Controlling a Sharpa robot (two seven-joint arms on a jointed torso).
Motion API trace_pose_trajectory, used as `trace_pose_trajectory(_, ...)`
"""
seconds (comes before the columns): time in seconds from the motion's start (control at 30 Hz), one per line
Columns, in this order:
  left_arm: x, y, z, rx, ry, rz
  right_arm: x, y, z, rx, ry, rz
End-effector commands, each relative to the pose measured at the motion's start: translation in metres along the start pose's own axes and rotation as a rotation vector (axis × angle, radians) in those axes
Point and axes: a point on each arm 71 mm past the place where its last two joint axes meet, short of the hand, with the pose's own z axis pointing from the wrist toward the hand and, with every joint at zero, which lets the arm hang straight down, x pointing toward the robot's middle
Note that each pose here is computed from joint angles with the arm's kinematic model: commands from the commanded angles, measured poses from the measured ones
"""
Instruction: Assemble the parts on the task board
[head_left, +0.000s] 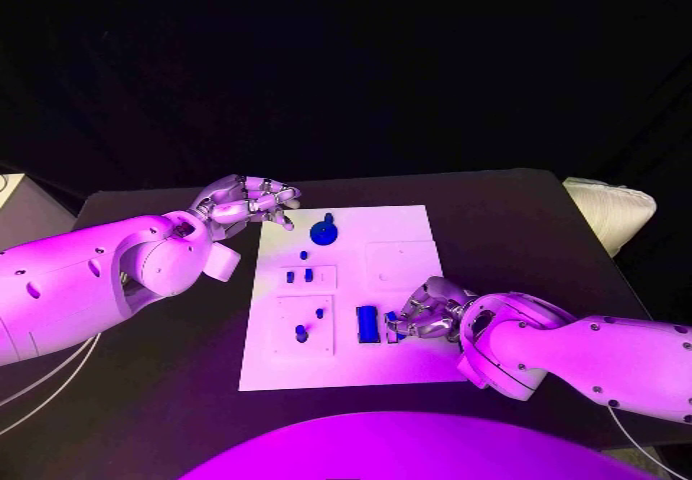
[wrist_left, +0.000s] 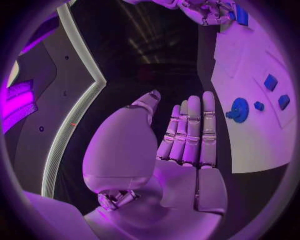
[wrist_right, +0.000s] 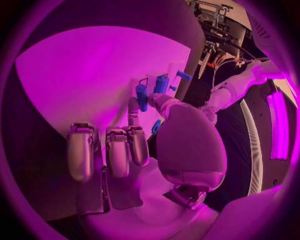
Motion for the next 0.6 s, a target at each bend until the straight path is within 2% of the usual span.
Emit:
trace_pose_trajectory(0.03, 0.0021, -0.0008, 0.0003, 0.004, 0.017, -0.009, 0.0026, -0.0007, 0.0011, 0.010, 0.027, -0.029)
trace_pose_trajectory(0.6, 0.0020, -0.0005, 0.0004, 0.001, 0.018, -0.006, 0.0063, 0.0031, 0.0045, 0.006, 0.042, -0.044)
